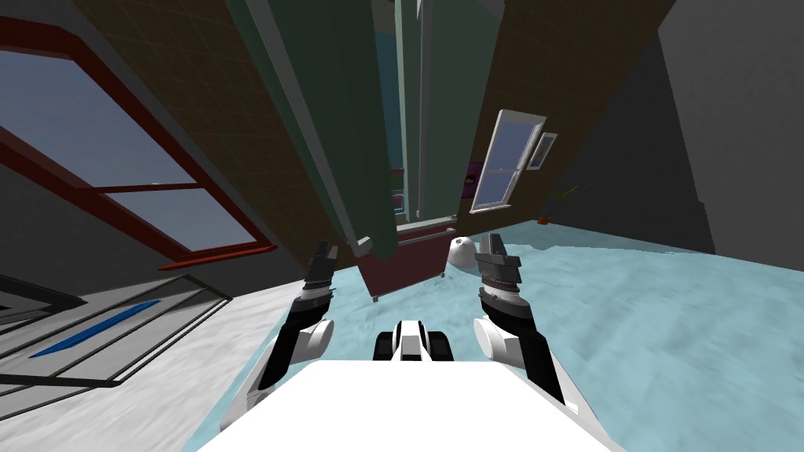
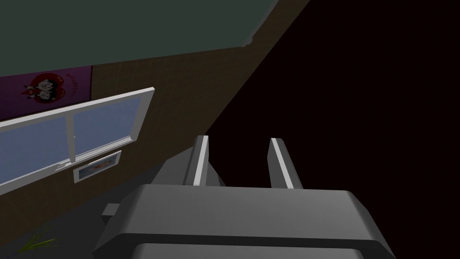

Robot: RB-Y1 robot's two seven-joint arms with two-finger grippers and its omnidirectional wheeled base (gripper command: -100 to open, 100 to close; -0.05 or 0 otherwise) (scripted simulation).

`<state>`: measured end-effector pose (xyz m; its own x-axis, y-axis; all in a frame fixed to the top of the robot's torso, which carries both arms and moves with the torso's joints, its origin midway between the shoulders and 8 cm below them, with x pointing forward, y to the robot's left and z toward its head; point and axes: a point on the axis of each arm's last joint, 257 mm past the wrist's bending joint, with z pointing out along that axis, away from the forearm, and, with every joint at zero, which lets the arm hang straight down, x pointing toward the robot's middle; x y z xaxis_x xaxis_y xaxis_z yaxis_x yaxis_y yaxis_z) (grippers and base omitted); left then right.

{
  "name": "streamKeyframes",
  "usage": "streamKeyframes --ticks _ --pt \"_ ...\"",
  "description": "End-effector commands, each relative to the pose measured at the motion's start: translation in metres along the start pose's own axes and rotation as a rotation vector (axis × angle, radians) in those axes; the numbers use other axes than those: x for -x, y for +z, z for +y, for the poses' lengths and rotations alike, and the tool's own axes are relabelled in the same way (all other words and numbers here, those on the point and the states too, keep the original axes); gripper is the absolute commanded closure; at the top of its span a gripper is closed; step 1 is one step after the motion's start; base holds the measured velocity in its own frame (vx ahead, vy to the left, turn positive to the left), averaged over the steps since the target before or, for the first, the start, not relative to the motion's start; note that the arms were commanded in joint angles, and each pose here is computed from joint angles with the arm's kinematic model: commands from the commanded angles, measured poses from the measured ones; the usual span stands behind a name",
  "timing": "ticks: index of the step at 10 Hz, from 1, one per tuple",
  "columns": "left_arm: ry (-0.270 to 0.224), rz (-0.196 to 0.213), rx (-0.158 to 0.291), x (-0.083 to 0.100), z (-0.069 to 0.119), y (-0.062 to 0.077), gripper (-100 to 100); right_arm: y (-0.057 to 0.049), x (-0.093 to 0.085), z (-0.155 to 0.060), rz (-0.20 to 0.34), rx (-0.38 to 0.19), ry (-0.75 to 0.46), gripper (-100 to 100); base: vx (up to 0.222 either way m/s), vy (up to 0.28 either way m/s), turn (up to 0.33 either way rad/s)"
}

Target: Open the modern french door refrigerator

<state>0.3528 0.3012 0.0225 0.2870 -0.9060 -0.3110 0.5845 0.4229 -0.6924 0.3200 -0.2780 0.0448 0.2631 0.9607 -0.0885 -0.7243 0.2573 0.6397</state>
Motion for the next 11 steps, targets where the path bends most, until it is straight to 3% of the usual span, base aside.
streamKeyframes --ticks 1,11 --pt "0.022 0.029 -0.001 -0.003 0.017 -0.009 -100 0.0 0.0 0.0 0.0 0.0 0.0 0 0.078 -0.02 0.012" --pt "0.068 0.063 0.021 -0.007 0.077 -0.048 -100 0.0 0.0 0.0 0.0 0.0 0.0 0 0.08 -0.015 0.011"
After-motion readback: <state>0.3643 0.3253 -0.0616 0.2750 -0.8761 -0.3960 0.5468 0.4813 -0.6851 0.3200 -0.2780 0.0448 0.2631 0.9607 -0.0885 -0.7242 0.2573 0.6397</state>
